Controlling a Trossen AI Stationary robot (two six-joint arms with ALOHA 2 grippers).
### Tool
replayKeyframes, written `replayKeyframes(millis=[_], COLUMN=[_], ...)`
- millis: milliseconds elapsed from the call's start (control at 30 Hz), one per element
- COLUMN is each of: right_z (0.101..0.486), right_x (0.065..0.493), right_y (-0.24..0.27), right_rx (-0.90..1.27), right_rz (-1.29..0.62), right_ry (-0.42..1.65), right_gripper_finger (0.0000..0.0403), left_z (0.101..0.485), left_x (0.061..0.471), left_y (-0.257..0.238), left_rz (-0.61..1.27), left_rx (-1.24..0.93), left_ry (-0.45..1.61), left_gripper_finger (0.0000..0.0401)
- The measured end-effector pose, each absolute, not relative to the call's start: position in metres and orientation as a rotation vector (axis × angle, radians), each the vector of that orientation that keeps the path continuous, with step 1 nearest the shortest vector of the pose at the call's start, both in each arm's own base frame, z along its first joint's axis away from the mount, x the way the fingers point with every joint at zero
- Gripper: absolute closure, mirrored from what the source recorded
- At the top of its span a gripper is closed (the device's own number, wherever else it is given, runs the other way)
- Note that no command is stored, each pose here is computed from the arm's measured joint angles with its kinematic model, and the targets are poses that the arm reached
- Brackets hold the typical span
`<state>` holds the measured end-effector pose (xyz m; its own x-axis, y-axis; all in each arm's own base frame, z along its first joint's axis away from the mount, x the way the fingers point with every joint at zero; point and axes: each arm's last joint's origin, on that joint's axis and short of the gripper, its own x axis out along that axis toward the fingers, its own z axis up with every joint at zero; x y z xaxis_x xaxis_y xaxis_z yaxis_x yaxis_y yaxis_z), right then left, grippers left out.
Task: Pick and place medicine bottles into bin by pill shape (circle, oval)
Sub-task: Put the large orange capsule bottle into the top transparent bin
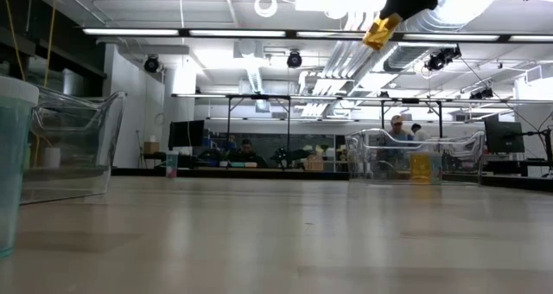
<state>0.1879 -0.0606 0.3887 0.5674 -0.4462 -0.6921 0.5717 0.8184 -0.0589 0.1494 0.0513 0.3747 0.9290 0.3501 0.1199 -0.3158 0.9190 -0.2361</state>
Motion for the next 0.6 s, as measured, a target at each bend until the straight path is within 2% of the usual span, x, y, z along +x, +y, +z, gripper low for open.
replayKeyframes(millis=[100, 267, 600], right_z=[0.39, 0.371, 0.276], right_x=[0.187, 0.193, 0.219], right_y=[-0.083, -0.141, -0.236], right_rx=[0.282, 0.462, 0.784], right_rz=[-0.716, -0.847, -0.914], right_ry=[0.79, 1.005, 1.282], right_gripper_finger=[0.0215, 0.0215, 0.0215], left_z=[0.374, 0.371, 0.37], left_x=[0.151, 0.156, 0.157], left_y=[0.052, 0.054, 0.054], left_rz=[0.349, 0.347, 0.342], left_rx=[-0.235, -0.273, -0.298], left_ry=[-0.16, -0.148, -0.145], left_gripper_finger=[0.0165, 0.0165, 0.0165])
